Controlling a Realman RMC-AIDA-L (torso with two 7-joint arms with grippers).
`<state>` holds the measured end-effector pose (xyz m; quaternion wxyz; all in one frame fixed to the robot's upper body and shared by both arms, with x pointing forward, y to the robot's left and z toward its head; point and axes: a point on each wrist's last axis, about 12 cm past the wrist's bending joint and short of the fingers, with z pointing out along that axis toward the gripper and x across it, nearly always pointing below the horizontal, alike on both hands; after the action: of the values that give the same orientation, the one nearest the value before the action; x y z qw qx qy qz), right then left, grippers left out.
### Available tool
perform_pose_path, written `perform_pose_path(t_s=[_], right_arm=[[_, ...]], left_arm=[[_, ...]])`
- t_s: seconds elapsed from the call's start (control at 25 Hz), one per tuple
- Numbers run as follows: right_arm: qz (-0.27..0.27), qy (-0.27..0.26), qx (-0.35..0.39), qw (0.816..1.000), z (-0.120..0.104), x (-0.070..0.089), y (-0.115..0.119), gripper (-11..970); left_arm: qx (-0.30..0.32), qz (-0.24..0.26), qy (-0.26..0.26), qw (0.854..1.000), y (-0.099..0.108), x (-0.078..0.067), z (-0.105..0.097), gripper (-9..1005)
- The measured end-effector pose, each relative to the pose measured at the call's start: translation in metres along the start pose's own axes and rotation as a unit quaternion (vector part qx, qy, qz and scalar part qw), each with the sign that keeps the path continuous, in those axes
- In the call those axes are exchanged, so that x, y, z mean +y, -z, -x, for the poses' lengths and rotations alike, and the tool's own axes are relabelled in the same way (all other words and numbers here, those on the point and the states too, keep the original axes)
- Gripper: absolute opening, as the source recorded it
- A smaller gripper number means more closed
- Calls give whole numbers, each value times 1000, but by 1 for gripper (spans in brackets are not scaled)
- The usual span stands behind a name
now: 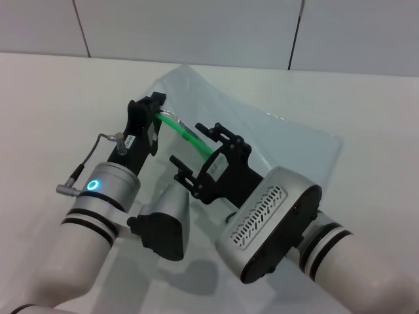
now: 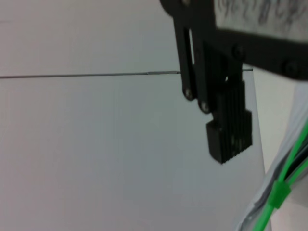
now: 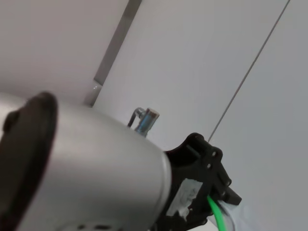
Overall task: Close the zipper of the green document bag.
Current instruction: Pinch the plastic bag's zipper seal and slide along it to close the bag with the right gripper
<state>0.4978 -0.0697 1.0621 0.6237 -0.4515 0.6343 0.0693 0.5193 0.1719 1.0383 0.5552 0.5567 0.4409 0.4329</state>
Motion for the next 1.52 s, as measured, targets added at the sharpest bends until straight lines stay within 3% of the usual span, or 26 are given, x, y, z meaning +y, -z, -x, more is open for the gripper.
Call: perform_pose_path(t_s=[0.84, 1.16, 1.52], right_arm=[[-14, -2, 3, 1000, 0, -5, -8, 638], [-15, 1, 4, 1000, -1, -6, -9, 509], [-15, 0, 4, 1000, 0, -6, -10, 480]], left_arm=[[-17, 2, -9, 1000, 0, 0, 4, 52], [-21, 3, -12, 1000, 0, 1, 5, 52], [-24, 4, -14, 1000, 0, 1, 5, 52]])
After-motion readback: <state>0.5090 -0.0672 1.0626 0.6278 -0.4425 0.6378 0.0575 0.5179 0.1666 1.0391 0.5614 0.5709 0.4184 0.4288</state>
